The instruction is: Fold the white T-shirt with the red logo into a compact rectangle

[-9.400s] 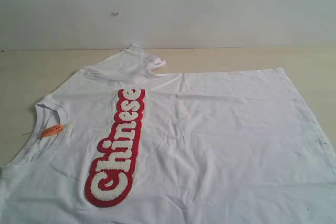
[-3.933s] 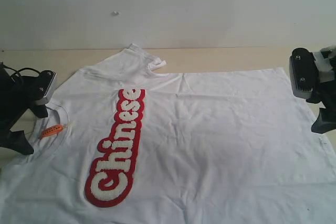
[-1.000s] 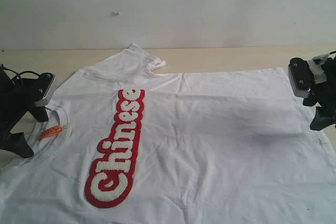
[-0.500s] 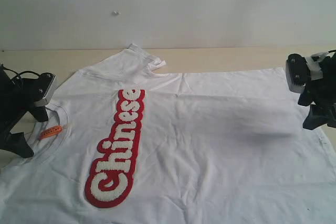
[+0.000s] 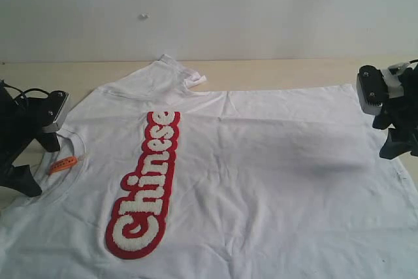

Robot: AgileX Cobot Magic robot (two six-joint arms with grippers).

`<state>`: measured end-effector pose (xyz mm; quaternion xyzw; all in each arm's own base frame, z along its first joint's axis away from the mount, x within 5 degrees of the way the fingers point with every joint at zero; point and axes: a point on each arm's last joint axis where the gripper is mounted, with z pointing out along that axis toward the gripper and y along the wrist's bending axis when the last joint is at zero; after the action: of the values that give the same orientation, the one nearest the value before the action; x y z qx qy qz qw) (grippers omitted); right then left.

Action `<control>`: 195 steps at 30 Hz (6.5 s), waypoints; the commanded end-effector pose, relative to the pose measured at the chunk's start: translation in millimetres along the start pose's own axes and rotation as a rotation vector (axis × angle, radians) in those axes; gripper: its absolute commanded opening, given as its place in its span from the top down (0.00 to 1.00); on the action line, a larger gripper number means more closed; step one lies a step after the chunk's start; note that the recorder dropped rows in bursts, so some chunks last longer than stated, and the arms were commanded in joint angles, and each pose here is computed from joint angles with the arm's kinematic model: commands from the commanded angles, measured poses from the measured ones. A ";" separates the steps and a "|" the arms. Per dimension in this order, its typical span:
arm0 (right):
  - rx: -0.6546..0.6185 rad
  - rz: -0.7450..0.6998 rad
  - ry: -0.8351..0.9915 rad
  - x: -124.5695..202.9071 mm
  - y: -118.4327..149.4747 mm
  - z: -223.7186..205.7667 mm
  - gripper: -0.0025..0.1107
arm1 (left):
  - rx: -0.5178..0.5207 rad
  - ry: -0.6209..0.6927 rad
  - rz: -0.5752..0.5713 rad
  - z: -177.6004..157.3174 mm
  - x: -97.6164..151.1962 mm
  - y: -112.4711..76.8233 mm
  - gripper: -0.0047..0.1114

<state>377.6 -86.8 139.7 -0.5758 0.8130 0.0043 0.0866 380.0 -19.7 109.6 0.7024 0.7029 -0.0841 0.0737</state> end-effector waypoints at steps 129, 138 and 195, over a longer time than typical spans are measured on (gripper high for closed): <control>-0.118 -0.140 0.106 7.2 -12.7 30.3 0.05 | 0.023 -0.002 -0.007 9.6 2.0 -2.7 0.15; -0.121 -0.137 0.104 7.1 -12.4 30.3 0.05 | 0.023 -0.002 -0.007 9.6 2.0 -2.7 0.15; -0.142 -0.145 0.103 7.2 -10.6 30.7 0.39 | 0.021 -0.010 -0.013 9.6 1.3 -2.5 0.15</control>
<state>390.7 -94.7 112.2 -0.6344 0.7727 0.0205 0.0062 380.0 -19.7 109.6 0.7037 0.7016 -0.0839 0.0739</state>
